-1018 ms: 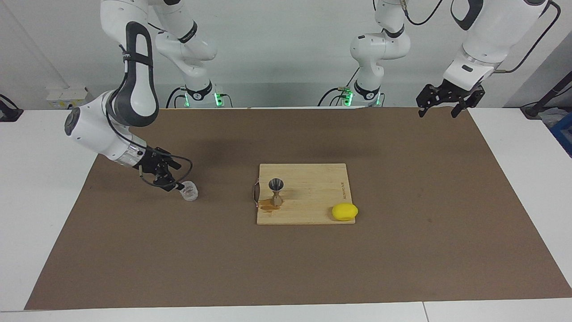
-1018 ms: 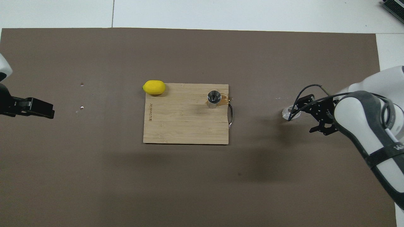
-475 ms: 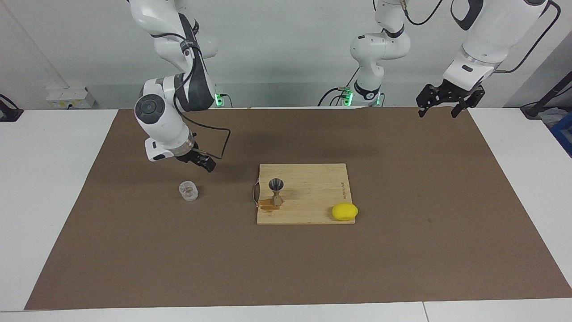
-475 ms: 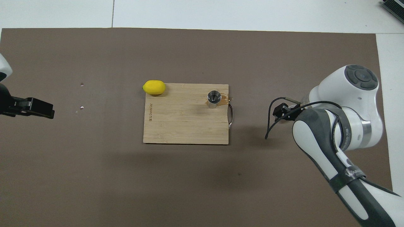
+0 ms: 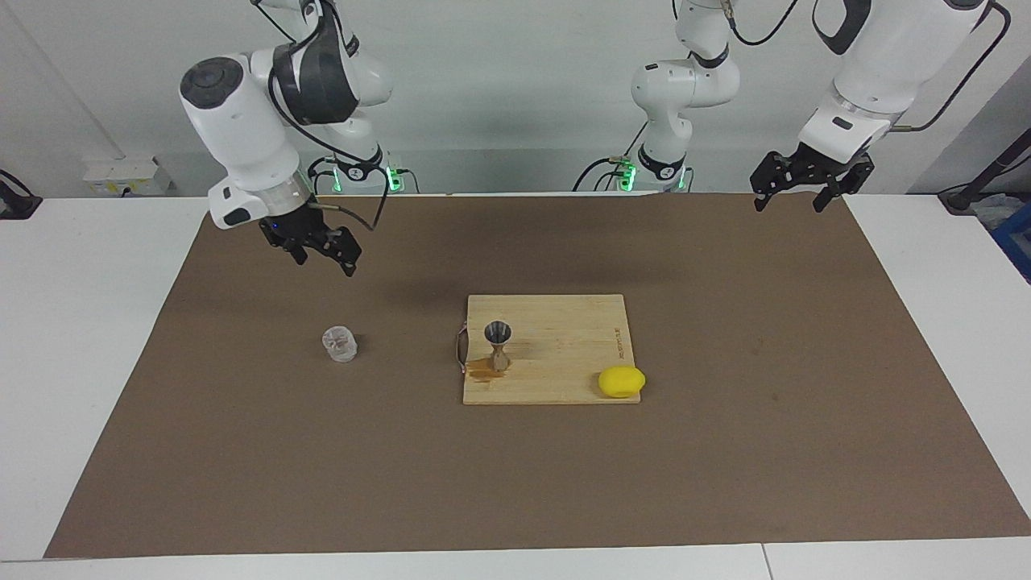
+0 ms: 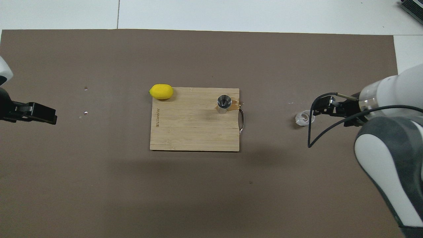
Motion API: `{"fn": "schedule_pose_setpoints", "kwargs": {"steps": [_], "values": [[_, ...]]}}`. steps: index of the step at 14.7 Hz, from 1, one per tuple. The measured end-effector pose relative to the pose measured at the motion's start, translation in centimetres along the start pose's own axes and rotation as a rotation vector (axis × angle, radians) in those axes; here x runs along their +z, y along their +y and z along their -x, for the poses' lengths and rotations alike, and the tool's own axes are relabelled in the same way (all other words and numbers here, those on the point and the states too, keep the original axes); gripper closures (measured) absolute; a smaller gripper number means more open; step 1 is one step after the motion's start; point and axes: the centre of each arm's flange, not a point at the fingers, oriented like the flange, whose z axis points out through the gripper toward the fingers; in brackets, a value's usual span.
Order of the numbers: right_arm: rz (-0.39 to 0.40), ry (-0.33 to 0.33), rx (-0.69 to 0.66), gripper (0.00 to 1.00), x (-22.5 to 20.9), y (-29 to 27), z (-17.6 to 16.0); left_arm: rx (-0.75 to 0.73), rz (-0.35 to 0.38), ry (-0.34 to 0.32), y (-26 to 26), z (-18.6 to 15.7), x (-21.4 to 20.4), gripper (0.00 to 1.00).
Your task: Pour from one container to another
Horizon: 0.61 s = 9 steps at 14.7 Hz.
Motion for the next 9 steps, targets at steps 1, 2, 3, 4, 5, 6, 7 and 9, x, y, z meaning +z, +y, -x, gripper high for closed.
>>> {"fn": "schedule_pose_setpoints", "kwargs": {"steps": [1,2,3,4,5,6,7,9], "values": [[0.009,0.013,-0.006,0.00,-2.0,0.8,-0.3,0.000,0.000,0.000,0.0,0.0,0.0,0.00],[0.015,0.023,-0.013,0.00,-3.8,1.5,-0.6,0.000,0.000,0.000,0.0,0.0,0.0,0.00],[0.024,0.028,-0.020,0.00,-5.2,2.0,-0.7,0.000,0.000,0.000,0.0,0.0,0.0,0.00],[0.040,0.028,-0.024,0.00,-6.4,2.2,-0.7,0.000,0.000,0.000,0.0,0.0,0.0,0.00],[0.056,0.027,-0.026,0.00,-7.3,2.3,-0.5,0.000,0.000,0.000,0.0,0.0,0.0,0.00],[0.067,0.019,-0.029,0.00,-7.7,2.3,-0.3,0.000,0.000,0.000,0.0,0.0,0.0,0.00],[0.073,0.009,-0.035,0.00,-7.8,2.3,-0.2,0.000,0.000,0.000,0.0,0.0,0.0,0.00],[0.078,-0.002,-0.070,0.01,-7.7,2.2,-0.2,0.000,0.000,0.000,0.0,0.0,0.0,0.00]]}}
